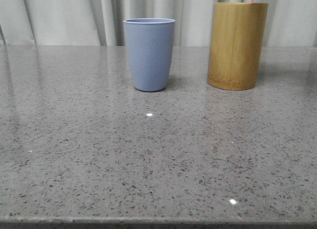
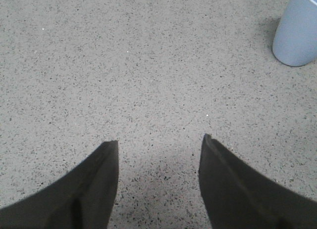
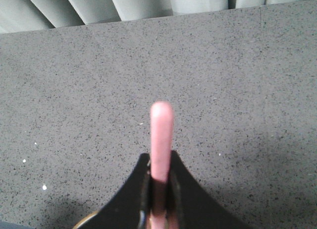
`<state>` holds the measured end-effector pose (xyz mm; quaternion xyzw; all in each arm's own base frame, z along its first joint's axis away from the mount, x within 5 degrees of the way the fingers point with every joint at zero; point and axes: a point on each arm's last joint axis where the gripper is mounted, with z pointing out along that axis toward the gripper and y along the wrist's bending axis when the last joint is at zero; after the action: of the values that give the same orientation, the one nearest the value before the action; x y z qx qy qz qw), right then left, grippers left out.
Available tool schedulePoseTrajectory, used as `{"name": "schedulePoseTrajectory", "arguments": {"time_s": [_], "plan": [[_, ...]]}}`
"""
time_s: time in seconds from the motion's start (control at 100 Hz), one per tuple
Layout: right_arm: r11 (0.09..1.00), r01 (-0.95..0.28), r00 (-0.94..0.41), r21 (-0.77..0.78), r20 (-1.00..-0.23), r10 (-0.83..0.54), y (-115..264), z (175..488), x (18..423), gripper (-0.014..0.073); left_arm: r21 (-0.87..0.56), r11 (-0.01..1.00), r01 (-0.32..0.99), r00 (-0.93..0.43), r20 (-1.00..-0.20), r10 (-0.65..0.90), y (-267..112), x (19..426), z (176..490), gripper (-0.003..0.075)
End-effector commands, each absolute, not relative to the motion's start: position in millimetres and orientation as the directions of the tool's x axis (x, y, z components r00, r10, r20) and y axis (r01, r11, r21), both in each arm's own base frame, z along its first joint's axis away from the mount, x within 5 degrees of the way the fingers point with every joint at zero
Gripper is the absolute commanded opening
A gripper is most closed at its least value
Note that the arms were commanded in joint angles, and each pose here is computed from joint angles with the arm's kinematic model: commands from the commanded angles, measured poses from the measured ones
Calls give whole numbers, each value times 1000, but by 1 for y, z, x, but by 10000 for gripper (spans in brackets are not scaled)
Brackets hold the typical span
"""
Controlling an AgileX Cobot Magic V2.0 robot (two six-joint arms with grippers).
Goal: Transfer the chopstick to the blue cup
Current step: 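Grasp the pink stick with the right gripper and lift it out, then carry the pink stick over the blue cup and lower it inside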
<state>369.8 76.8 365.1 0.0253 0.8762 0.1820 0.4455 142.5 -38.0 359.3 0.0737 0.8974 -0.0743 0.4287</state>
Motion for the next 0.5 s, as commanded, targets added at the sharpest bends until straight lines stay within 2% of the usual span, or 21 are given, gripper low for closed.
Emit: {"name": "schedulePoseTrajectory", "arguments": {"time_s": [0.0, 0.34, 0.49], "plan": [[920, -162, -451, 358, -856, 254, 73, 412, 356, -85, -81, 977, 195, -539, -842, 38, -38, 144, 374, 367], [897, -294, -225, 330, -936, 270, 80, 499, 317, -85, -81, 977, 195, -539, -842, 38, -38, 144, 374, 367], [872, -369, -173, 321, -946, 275, 96, 523, 304, -85, -81, 977, 195, -539, -842, 38, -38, 144, 374, 367]]}}
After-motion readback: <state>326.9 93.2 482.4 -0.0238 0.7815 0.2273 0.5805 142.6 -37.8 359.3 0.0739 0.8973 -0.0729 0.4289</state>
